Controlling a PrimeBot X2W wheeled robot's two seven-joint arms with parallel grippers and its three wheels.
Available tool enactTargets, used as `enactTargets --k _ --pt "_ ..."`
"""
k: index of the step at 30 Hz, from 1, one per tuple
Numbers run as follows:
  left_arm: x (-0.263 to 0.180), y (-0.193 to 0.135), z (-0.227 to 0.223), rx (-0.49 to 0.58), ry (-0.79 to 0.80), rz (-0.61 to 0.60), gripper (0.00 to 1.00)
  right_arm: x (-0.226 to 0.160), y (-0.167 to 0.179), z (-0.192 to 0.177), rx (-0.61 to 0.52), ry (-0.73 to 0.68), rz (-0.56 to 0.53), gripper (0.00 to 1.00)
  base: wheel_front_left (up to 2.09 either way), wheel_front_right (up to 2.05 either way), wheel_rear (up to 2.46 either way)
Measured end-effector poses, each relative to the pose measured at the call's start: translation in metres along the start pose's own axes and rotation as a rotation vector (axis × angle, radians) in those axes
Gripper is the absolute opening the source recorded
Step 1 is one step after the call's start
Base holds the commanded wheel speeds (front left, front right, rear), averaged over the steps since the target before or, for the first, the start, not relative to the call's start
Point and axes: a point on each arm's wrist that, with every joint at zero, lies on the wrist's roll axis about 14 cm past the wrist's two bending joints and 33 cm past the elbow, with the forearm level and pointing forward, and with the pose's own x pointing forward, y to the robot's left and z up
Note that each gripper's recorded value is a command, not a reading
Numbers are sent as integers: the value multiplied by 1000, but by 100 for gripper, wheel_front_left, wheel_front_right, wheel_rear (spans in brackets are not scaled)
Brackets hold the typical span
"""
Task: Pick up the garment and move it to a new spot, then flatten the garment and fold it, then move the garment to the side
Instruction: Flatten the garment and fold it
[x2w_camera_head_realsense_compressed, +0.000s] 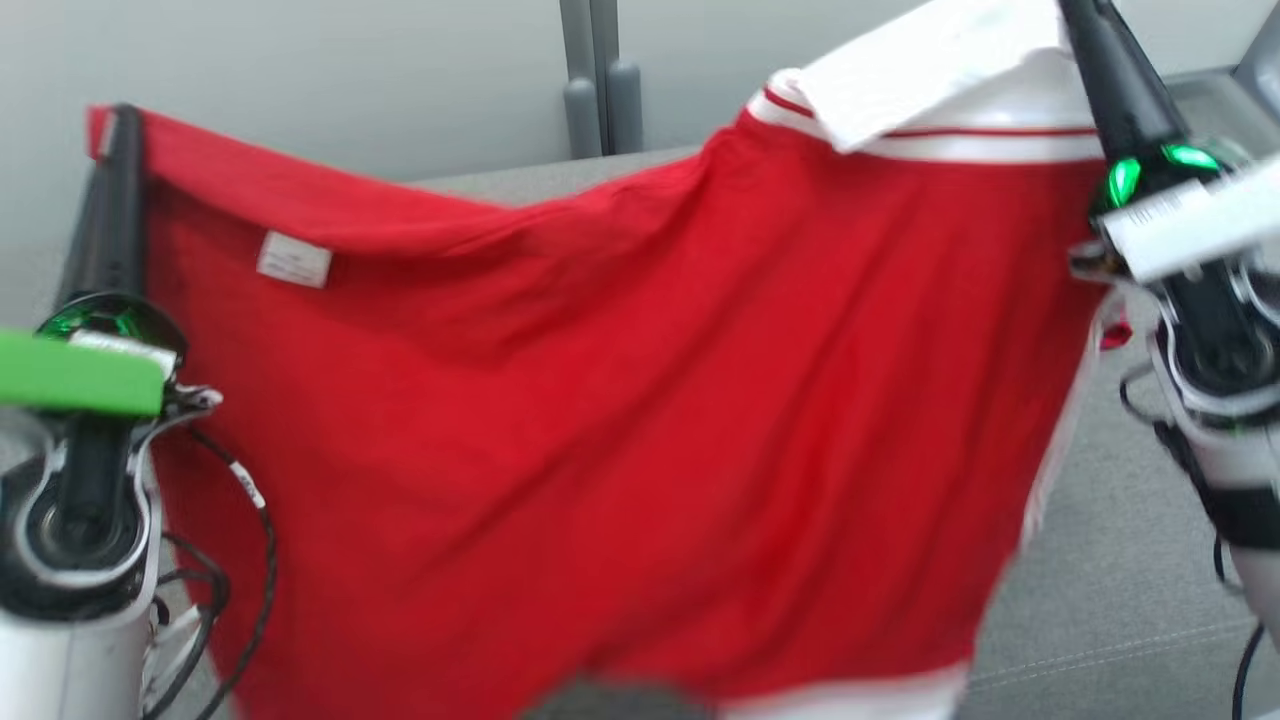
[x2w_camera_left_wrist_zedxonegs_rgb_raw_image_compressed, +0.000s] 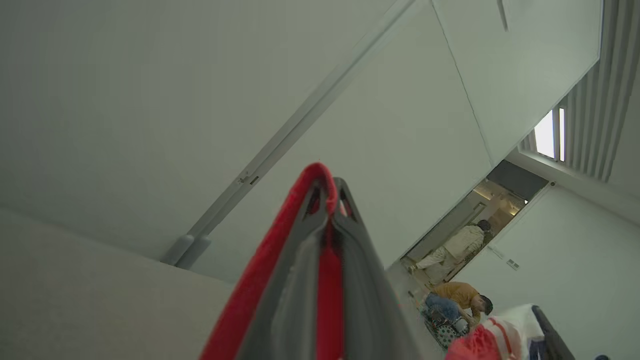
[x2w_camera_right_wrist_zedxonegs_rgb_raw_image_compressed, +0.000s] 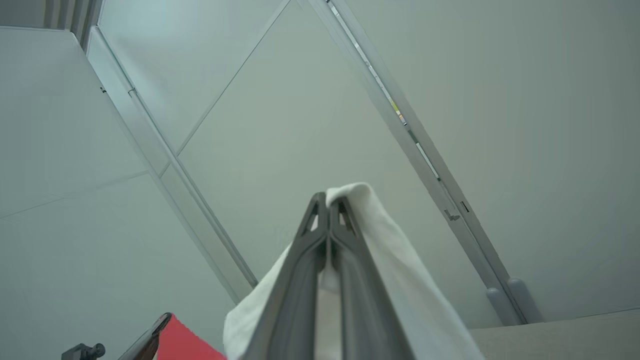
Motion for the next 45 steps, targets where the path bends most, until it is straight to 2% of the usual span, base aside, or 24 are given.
enactTargets --k 3,5,7,9,11,13,17,21,24,27,30,36,45 --pt "10 51 -23 57 87 138 0 29 -21 -15 -66 74 -56 0 0 0 0" --pt "29 63 -18 106 67 163 0 61 -16 7 -121 3 -38 0 0 0 0" --pt "62 40 10 114 -54 94 0 93 12 45 -129 -140 43 0 0 0 0" --pt "88 1 36 94 -155 -8 0 112 40 69 -121 -233 128 0 0 0 0" --pt "97 -11 48 115 -185 -36 0 119 40 65 -125 -233 142 0 0 0 0" --pt "95 8 38 153 -142 20 0 118 20 39 -122 -154 92 0 0 0 0" --pt "66 86 -9 190 27 231 0 86 -36 -43 -93 85 -50 0 0 0 0" --pt "4 167 -72 173 229 469 0 19 -96 -123 7 302 -251 0 0 0 0" --pt "-40 202 -112 137 335 599 0 -39 -124 -171 96 417 -390 0 0 0 0" --pt "-81 225 -140 116 399 708 0 -91 -133 -208 187 488 -489 0 0 0 0" --pt "-86 226 -140 108 365 723 0 -96 -126 -212 225 464 -483 0 0 0 0" --pt "-73 209 -125 116 252 664 0 -88 -110 -191 230 369 -425 0 0 0 0" --pt "-114 202 -96 133 126 700 0 -109 -89 -157 210 294 -387 0 0 0 0"
